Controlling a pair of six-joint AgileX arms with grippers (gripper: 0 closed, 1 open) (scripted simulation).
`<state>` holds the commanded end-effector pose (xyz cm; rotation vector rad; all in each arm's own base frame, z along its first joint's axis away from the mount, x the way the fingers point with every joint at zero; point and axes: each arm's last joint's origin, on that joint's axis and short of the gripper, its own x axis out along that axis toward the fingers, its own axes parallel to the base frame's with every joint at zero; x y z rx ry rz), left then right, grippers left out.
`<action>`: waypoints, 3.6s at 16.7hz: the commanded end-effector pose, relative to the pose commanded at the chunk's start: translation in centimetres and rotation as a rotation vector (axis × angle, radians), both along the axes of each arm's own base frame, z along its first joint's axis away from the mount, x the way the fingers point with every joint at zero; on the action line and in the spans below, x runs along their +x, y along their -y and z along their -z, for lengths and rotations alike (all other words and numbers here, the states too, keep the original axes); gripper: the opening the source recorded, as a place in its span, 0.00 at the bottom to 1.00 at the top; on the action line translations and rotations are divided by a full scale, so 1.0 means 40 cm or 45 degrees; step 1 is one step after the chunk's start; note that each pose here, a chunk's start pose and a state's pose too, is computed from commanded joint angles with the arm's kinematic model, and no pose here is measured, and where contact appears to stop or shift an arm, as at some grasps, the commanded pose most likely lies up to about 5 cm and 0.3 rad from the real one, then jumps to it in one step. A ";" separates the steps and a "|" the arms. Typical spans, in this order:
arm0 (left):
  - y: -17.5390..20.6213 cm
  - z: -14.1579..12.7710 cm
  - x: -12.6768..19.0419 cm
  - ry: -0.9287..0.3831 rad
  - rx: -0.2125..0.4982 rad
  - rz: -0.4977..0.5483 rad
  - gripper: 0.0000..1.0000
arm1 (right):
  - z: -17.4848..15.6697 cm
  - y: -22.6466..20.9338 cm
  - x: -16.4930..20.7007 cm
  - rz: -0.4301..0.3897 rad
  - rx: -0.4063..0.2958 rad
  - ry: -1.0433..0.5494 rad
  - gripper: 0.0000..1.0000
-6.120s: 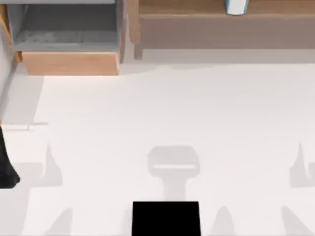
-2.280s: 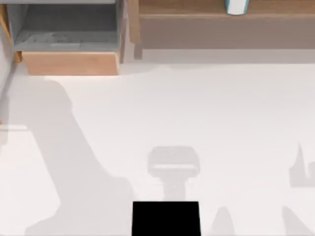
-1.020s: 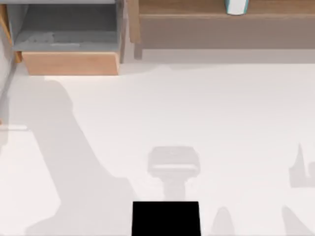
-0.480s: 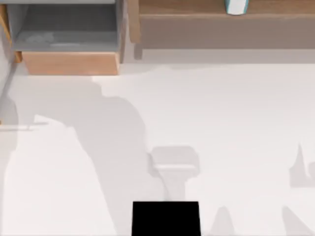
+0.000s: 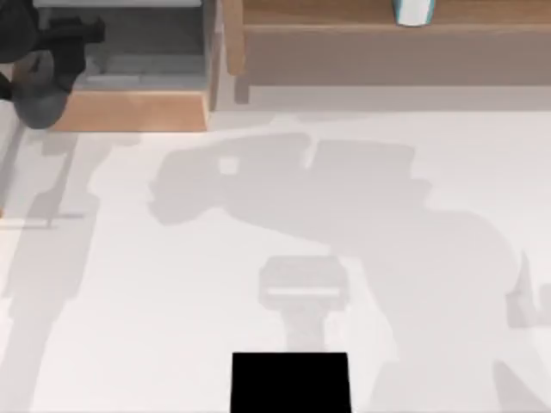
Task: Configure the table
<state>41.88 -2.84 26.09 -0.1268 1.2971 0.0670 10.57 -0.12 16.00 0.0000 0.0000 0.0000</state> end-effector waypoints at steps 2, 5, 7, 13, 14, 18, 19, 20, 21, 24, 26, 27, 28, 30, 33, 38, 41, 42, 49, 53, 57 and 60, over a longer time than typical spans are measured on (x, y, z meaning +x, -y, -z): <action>0.139 0.028 -0.056 -0.036 -0.022 0.024 0.00 | 0.000 0.000 0.000 0.000 0.000 0.000 1.00; 0.331 0.083 -0.177 -0.096 -0.032 0.067 0.00 | 0.000 0.000 0.000 0.000 0.000 0.000 1.00; 0.436 0.125 -0.276 -0.130 -0.025 0.097 0.00 | 0.000 0.000 0.000 0.000 0.000 0.000 1.00; 0.611 0.243 -0.565 -0.194 0.022 0.168 0.00 | 0.000 0.000 0.000 0.000 0.000 0.000 1.00; 0.622 0.259 -0.600 -0.201 0.032 0.175 0.00 | 0.000 0.000 0.000 0.000 0.000 0.000 1.00; 0.639 0.294 -0.669 -0.213 0.059 0.186 0.00 | 0.000 0.000 0.000 0.000 0.000 0.000 1.00; 0.639 0.294 -0.669 -0.213 0.059 0.186 0.00 | 0.000 0.000 0.000 0.000 0.000 0.000 1.00; 0.639 0.294 -0.669 -0.213 0.059 0.186 0.00 | 0.000 0.000 0.000 0.000 0.000 0.000 1.00; 0.639 0.294 -0.669 -0.213 0.059 0.186 0.00 | 0.000 0.000 0.000 0.000 0.000 0.000 1.00; 0.638 0.293 -0.667 -0.215 0.059 0.185 0.00 | 0.000 0.000 0.000 0.000 0.000 0.000 1.00; 0.640 0.289 -0.666 -0.210 0.051 0.186 0.00 | 0.000 0.000 0.000 0.000 0.000 0.000 1.00; 0.642 0.285 -0.666 -0.205 0.044 0.187 0.00 | 0.000 0.000 0.000 0.000 0.000 0.000 1.00; 0.644 0.281 -0.666 -0.200 0.036 0.189 0.00 | 0.000 0.000 0.000 0.000 0.000 0.000 1.00; 0.648 0.272 -0.665 -0.189 0.018 0.191 0.00 | 0.000 0.000 0.000 0.000 0.000 0.000 1.00; 0.654 0.258 -0.664 -0.171 -0.013 0.195 0.00 | 0.000 0.000 0.000 0.000 0.000 0.000 1.00; 0.660 0.241 -0.661 -0.147 -0.052 0.198 0.00 | 0.000 0.000 0.000 0.000 0.000 0.000 1.00; 0.660 0.244 -0.660 -0.144 -0.055 0.197 0.00 | 0.000 0.000 0.000 0.000 0.000 0.000 1.00; 0.659 0.247 -0.660 -0.146 -0.050 0.196 0.00 | 0.000 0.000 0.000 0.000 0.000 0.000 1.00; 0.639 0.318 -0.667 -0.213 0.059 0.186 0.00 | 0.000 0.000 0.000 0.000 0.000 0.000 1.00; 0.639 0.318 -0.667 -0.213 0.059 0.186 0.00 | 0.000 0.000 0.000 0.000 0.000 0.000 1.00; 0.639 0.318 -0.667 -0.213 0.059 0.186 0.30 | 0.000 0.000 0.000 0.000 0.000 0.000 1.00; 0.639 0.318 -0.667 -0.213 0.059 0.186 0.53 | 0.000 0.000 0.000 0.000 0.000 0.000 1.00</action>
